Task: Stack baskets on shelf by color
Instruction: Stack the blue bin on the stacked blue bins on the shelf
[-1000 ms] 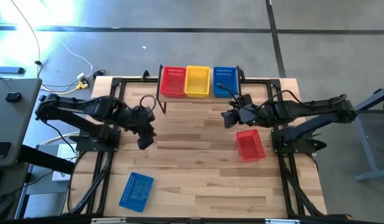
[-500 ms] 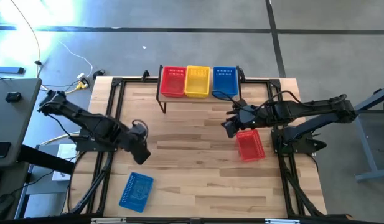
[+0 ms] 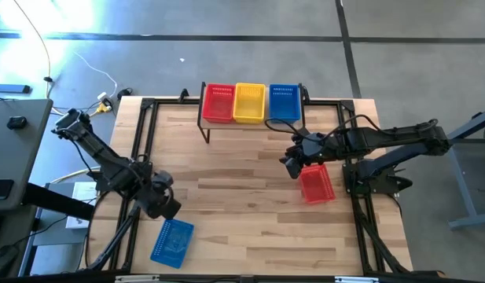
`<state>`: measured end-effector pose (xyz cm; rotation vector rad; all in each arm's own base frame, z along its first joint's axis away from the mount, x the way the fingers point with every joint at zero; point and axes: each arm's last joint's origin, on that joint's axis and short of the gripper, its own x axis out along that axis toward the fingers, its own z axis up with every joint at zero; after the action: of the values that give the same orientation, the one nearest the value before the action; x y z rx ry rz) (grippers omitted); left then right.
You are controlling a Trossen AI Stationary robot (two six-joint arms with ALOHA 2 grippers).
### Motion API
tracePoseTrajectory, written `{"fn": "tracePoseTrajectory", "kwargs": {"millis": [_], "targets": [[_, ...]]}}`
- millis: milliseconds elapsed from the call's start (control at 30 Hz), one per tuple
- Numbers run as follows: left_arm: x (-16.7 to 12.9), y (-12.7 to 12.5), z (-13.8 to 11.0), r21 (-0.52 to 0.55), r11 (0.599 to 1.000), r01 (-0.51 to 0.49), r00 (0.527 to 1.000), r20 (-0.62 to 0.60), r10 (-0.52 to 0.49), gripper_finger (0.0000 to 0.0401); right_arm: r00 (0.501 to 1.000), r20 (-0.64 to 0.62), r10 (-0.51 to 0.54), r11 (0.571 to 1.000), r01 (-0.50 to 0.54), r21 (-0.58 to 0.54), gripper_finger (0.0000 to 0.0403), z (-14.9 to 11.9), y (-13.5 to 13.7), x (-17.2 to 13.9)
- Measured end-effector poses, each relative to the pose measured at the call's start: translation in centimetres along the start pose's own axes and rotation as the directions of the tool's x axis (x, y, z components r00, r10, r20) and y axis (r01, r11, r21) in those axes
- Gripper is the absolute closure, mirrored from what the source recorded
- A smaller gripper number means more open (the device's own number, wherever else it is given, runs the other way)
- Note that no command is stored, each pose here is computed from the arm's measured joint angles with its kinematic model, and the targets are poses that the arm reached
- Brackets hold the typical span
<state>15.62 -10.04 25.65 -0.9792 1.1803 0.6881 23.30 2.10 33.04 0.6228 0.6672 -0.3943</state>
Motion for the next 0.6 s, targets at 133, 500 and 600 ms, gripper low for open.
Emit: {"fn": "tracePoseTrajectory", "kwargs": {"millis": [133, 500, 600], "targets": [[0.5, 0.1, -1.3, -0.047, 0.999, -0.022, 0.999, -0.025, 0.021, 0.0261, 1.000, -0.004, -0.004, 1.000, 0.004, -0.011, 0.0246, 0.0, 0.0, 0.0], [2.9, -0.9, -4.6, -0.113, 0.985, -0.127, 0.987, -0.109, 0.115, 0.0261, 0.999, -0.028, -0.029, 0.999, 0.028, -0.020, 0.0246, -0.3, -0.3, 0.0], [3.8, -1.5, -5.2, -0.109, 0.986, -0.127, 0.986, -0.119, 0.114, 0.0261, 0.999, -0.028, -0.029, 0.999, 0.029, -0.020, 0.0246, -0.3, -0.3, 0.0]]}}
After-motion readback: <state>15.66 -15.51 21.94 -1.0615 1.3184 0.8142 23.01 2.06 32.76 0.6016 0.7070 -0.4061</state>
